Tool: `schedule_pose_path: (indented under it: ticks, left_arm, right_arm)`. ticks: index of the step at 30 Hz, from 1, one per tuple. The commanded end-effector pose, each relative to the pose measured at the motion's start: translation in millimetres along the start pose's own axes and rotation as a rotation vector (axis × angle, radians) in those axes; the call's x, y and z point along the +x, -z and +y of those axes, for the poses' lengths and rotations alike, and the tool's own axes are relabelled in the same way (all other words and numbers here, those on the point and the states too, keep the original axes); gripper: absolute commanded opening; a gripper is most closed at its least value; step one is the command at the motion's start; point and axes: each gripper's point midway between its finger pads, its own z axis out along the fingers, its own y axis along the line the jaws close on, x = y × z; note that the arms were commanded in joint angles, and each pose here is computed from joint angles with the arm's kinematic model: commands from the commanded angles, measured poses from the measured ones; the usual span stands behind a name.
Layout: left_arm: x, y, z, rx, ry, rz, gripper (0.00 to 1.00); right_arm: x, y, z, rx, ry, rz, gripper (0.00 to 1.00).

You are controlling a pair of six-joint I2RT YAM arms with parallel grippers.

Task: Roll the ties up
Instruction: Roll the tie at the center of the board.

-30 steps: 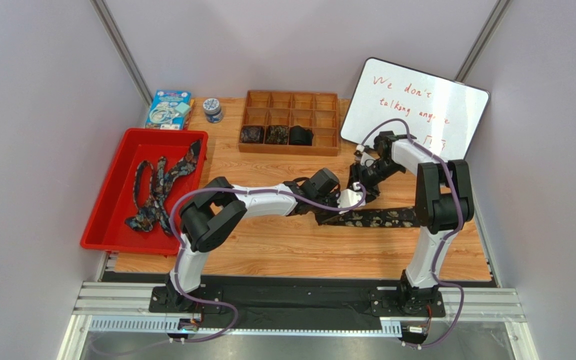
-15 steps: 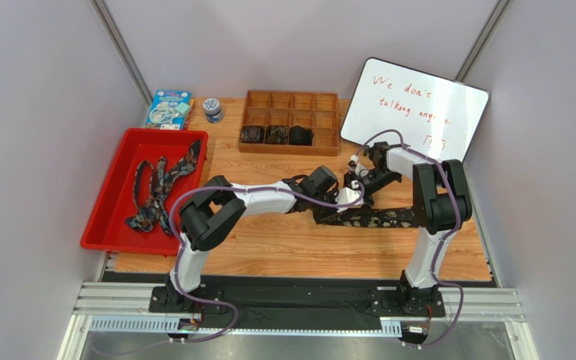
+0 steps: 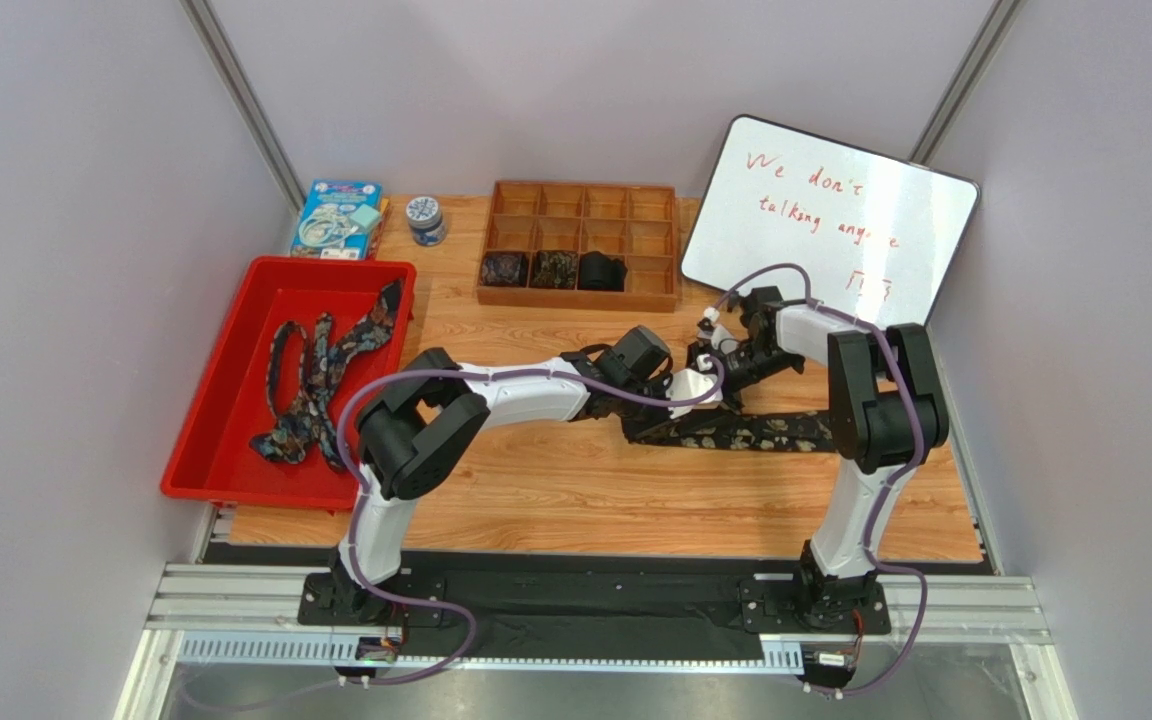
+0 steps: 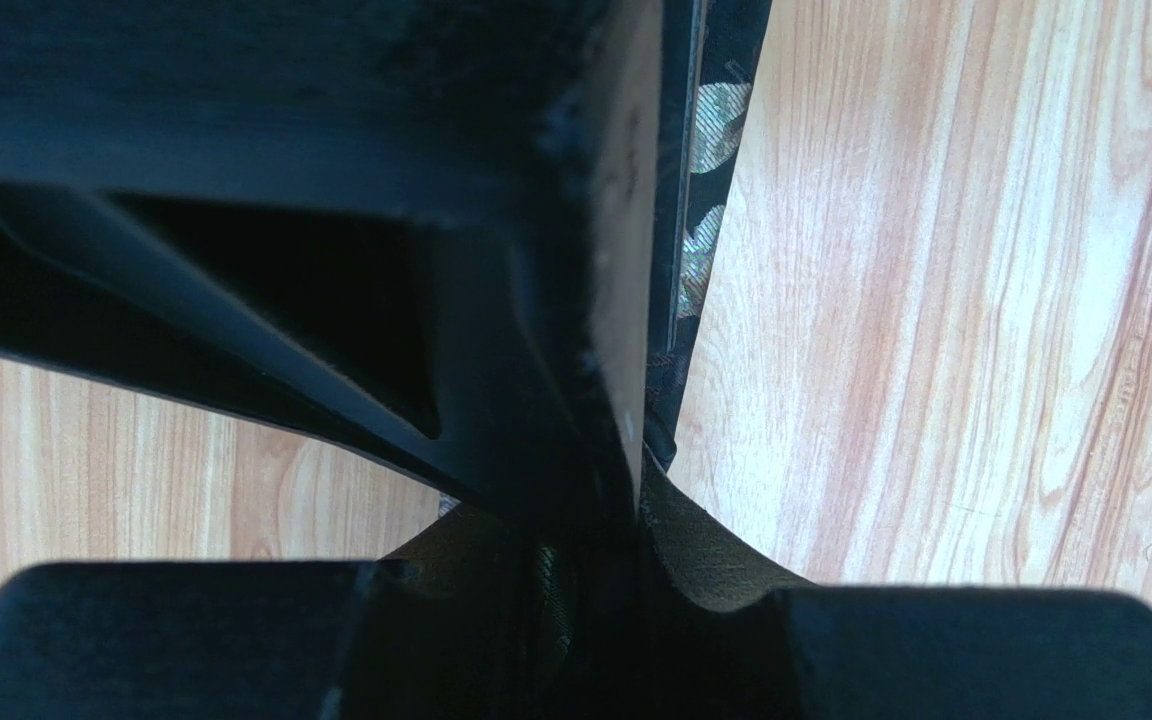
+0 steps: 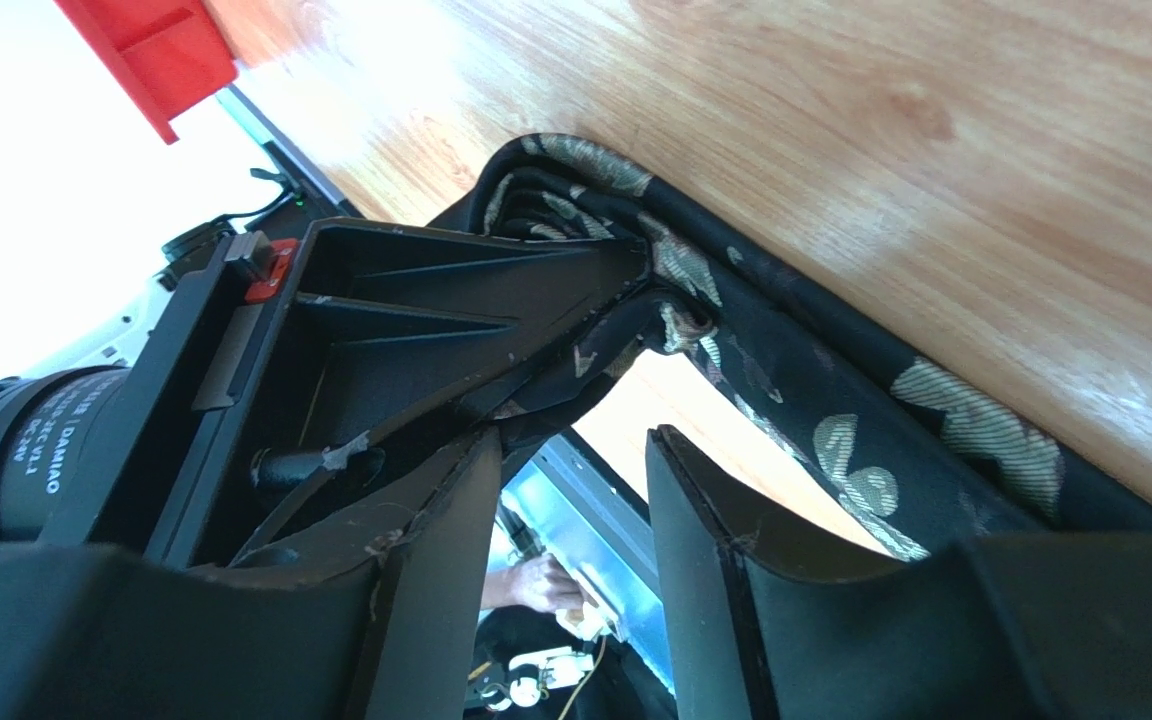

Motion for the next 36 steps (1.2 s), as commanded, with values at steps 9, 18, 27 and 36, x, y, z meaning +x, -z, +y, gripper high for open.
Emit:
schedule_pose_path:
  ticks: [9, 18, 27, 36]
  left_arm:
    - [57, -14, -30, 0.098, 0.046, 0.162, 0.13]
    - [60, -13, -33, 0.115, 0.050, 0.168, 0.13]
    - [63, -8, -34, 0.116, 0.064, 0.168, 0.13]
    - [64, -1, -26, 0.101, 0.072, 0.163, 0.15]
  right_arm:
    - [-17, 2, 29, -0.182, 0.034, -0.128, 0.47]
    - [-20, -19, 5, -0.095, 0.051, -0.152, 0.30]
    - [-22, -23, -21, 0.021, 0.023, -0.145, 0.00]
    - [-28, -1, -57, 0.192, -0.011, -0.216, 0.00]
